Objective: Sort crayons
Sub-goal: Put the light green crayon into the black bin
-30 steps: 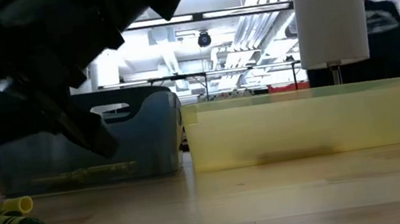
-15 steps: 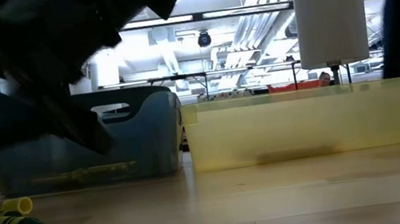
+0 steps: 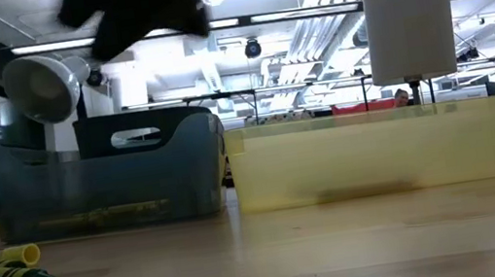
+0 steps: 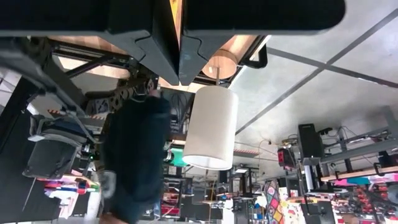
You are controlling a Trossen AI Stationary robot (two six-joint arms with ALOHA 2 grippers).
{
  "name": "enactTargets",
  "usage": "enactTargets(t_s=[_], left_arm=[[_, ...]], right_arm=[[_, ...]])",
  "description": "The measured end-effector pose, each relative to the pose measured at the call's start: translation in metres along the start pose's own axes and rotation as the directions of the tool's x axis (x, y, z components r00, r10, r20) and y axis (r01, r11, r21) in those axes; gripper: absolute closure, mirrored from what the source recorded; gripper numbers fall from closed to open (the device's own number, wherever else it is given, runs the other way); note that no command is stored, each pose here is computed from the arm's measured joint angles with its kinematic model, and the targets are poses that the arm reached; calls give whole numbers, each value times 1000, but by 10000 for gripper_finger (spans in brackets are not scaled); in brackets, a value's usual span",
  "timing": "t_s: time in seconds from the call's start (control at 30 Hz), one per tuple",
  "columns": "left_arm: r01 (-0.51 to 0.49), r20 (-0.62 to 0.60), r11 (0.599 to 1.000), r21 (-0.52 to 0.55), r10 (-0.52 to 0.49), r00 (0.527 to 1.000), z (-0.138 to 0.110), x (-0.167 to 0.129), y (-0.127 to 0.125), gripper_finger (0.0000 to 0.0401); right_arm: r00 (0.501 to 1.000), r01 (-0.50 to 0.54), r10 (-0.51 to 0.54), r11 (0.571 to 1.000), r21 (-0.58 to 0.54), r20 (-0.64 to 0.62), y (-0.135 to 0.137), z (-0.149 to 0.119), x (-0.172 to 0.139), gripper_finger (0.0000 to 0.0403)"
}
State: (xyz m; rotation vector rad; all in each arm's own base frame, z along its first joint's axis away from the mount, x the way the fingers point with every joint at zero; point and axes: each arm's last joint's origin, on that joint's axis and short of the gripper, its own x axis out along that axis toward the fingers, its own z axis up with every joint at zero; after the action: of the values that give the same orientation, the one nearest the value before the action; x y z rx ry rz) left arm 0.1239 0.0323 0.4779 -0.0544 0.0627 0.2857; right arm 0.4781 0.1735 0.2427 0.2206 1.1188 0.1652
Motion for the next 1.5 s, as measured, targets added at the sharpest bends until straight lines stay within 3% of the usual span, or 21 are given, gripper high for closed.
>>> enactTargets(t_s=[0.17,0.37,0.53,0.7,0.8,0.9,1.07,1.17,1.3,1.5], left_arm=[[0,-2,1000,0,0,1000,0,2,0,401],[-1,-21,1000,0,1,1000,-2,10,0,401],[0,-8,1000,0,0,1000,-1,16,-1,401],[1,17,1000,-1,-1,1000,2,21,-1,401],[-1,8,1000,-1,1,1000,1,24,-1,401],[-14,9,1000,-16,14,1000,1,28,-1,401],[-60,19,997,-58,61,998,1,33,0,401],[-80,7,995,-56,81,997,0,37,1,401],[-88,-6,995,-54,88,996,-2,42,1,401],[-91,-26,995,-47,89,996,-4,48,1,401]], right_arm=[[993,-8,1,998,-61,-114,10,-15,-18,321],[992,-47,23,979,-201,-121,18,-22,-8,376],[962,-201,152,956,-213,-225,-10,-33,22,400],[919,-294,207,926,-235,-334,-22,-70,5,401],[928,-314,234,911,-267,-291,-24,-105,-23,401],[948,-309,275,917,-252,-160,-29,-142,-53,402],[942,-304,320,941,-145,100,-40,-197,-94,402],[927,-314,323,946,-77,191,-46,-221,-109,402],[915,-369,365,930,-11,173,-45,-242,-117,402],[909,-411,408,911,27,82,-19,-250,-119,402]])
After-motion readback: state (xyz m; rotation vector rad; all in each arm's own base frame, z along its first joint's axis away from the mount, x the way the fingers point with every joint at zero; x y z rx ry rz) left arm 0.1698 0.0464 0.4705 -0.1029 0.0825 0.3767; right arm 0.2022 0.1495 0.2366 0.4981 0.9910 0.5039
